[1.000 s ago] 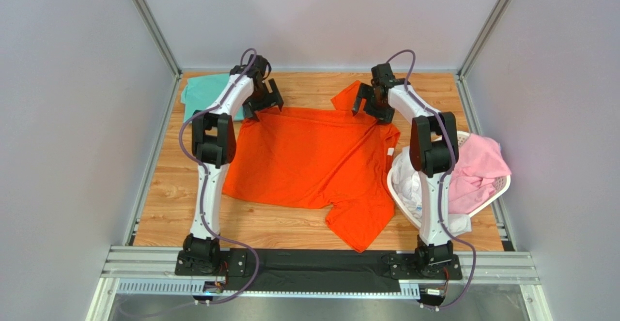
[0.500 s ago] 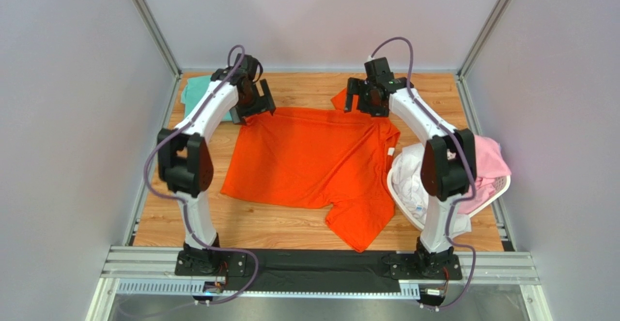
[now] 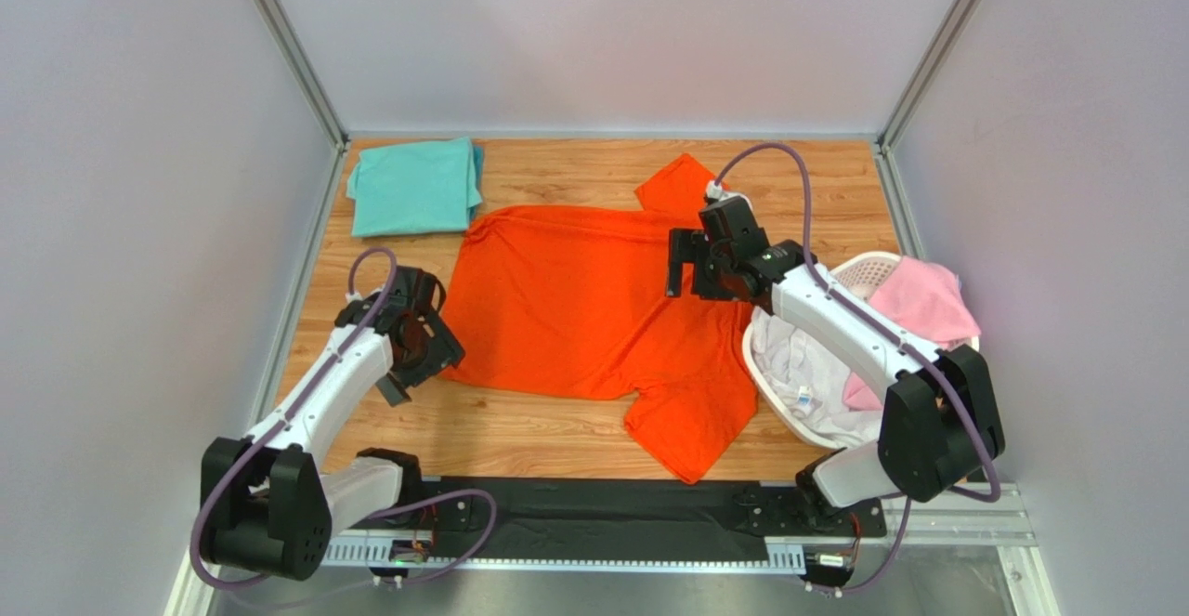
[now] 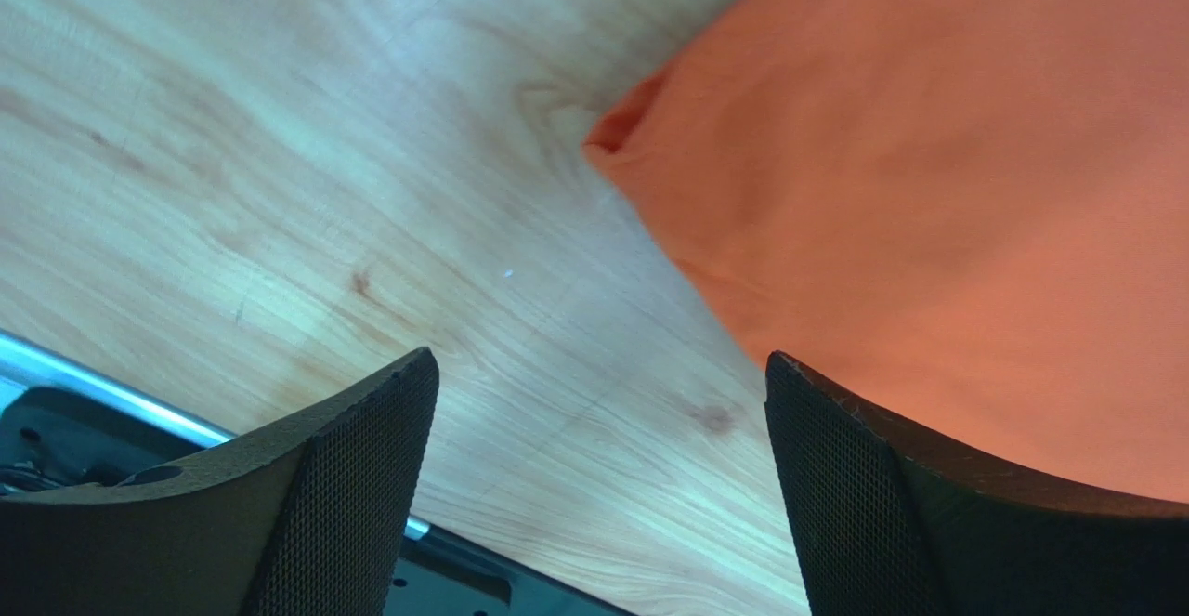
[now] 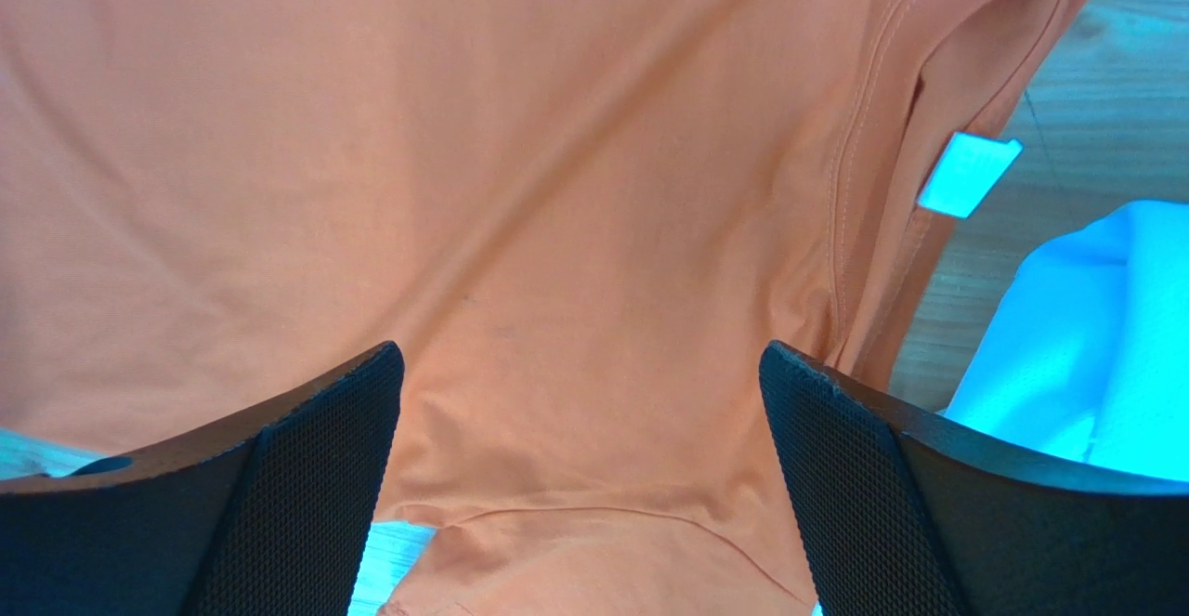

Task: Fold and stack the t-shirts
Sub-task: Flatten the tshirt out

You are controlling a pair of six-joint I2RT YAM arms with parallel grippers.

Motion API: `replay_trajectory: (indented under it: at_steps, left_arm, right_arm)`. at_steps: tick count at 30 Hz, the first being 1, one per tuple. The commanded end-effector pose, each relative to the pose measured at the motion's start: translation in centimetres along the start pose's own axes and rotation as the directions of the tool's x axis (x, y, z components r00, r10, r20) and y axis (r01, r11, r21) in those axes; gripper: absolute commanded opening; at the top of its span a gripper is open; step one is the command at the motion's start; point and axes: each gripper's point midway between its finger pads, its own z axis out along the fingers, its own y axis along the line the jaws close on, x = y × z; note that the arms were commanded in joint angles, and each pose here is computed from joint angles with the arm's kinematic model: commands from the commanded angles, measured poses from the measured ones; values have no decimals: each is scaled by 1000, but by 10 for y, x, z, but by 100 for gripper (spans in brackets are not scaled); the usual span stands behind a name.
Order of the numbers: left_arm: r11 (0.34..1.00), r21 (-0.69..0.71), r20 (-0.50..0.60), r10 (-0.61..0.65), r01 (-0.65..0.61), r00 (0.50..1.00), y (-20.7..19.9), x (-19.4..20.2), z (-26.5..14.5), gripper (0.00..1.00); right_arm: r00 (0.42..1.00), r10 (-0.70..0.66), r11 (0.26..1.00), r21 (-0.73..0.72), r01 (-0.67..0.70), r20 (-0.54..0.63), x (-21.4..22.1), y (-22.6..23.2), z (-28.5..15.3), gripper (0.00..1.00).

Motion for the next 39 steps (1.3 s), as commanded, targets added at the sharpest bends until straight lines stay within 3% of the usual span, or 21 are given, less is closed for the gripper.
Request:
replay_trajectory:
  at_steps: [1, 5, 10, 15, 17, 20, 24, 25, 31, 34, 35, 37, 39]
  left_arm:
    - [992, 73, 66, -107, 102, 992, -11, -13, 1, 91]
    - [991, 61, 81, -122, 118, 989, -13, -21, 13, 88]
    - [993, 18, 44, -120, 119, 992, -8, -27, 24, 74]
    - [993, 5, 5, -120, 120, 993, -8, -20, 37, 69]
    - [992, -2, -1, -124, 124, 992, -7, -18, 42, 58]
    - [992, -26, -7, -124, 124, 992, -3, -17, 46, 52]
    - [991, -54, -15, -126, 125, 992, 3, -14, 55, 50]
    - [990, -58, -22, -128, 126, 992, 3, -13, 57, 45]
    - [989, -74, -30, -132, 129, 991, 6, -12, 64, 43]
    - [988, -80, -40, -138, 135, 990, 8, -10, 67, 29]
    - [988, -77, -50, -136, 132, 989, 8, -8, 67, 15]
    - [988, -79, -53, -139, 134, 989, 9, -7, 66, 0]
    - [987, -85, -47, -143, 139, 989, 11, -8, 64, 0]
  right_arm:
    - [996, 32, 998, -55, -28, 79, -14, 10, -7, 100]
    - [997, 23, 998, -52, -20, 67, -7, 7, -9, 100]
    - [998, 9, 999, -54, -6, 56, -2, 6, -10, 100]
    - [999, 1, 999, -41, 0, 35, 4, 2, -7, 100]
    - [1000, -1, 999, -42, 2, 30, 5, 2, -6, 100]
    - [1000, -7, 999, -38, 8, 20, 8, 1, -7, 100]
    - [1000, -8, 1000, -29, 8, 4, 15, -3, -7, 100]
    - [1000, -11, 999, -32, 11, 4, 16, -3, -9, 100]
    - [999, -24, 999, -39, 22, -32, 32, -7, -10, 100]
    - [999, -27, 999, -32, 26, -39, 38, -10, -12, 100]
    - [999, -30, 999, -36, 29, -41, 39, -10, -12, 100]
    - [997, -56, 997, -54, 53, -48, 44, -6, -14, 99]
    - [992, -115, 991, -68, 112, -52, 49, 1, -16, 99]
